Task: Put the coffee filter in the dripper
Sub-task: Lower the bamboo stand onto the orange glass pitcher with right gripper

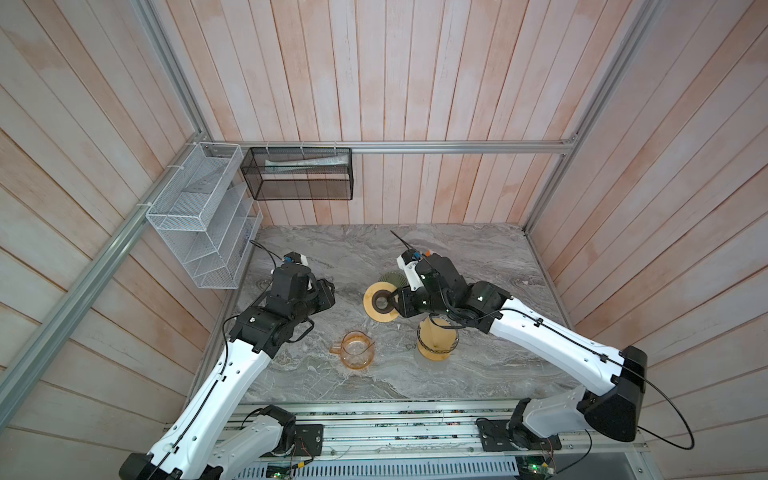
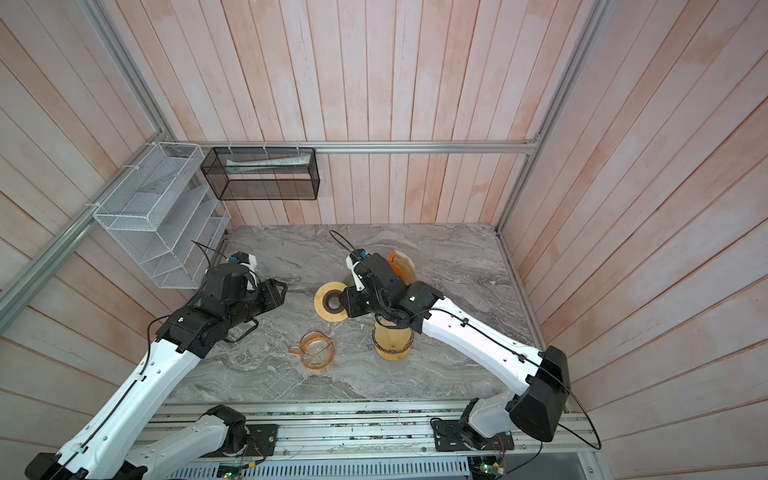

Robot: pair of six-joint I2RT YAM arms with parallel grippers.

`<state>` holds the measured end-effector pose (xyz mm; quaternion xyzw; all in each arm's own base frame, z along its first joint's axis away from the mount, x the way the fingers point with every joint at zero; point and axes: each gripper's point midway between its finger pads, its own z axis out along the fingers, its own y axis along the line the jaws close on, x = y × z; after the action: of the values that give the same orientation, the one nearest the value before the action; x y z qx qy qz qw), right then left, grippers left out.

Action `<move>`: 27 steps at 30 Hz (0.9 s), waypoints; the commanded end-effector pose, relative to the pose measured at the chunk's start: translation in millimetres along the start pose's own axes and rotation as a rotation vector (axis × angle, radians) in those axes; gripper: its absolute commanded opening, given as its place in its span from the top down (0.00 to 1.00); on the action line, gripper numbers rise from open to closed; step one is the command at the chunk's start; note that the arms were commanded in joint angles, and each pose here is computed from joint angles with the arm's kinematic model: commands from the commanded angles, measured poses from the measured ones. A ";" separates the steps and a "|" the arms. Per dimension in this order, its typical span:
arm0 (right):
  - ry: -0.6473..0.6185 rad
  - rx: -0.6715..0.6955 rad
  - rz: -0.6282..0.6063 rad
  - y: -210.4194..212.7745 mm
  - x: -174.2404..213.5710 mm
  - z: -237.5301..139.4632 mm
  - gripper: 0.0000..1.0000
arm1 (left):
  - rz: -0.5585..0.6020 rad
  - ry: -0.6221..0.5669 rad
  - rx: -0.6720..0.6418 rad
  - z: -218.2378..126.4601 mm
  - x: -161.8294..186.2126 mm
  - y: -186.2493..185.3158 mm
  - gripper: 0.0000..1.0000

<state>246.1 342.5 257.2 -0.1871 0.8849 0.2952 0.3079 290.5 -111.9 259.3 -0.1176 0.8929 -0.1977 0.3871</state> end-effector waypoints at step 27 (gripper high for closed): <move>0.265 -0.085 -0.011 38.0 86.8 114.6 0.75 | -0.118 -0.042 0.106 15.4 -7.0 26.3 0.47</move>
<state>211.3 419.4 134.4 -0.2411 0.9096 0.2856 0.1814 302.9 -86.1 242.8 -0.1674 0.8684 -0.2534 0.3920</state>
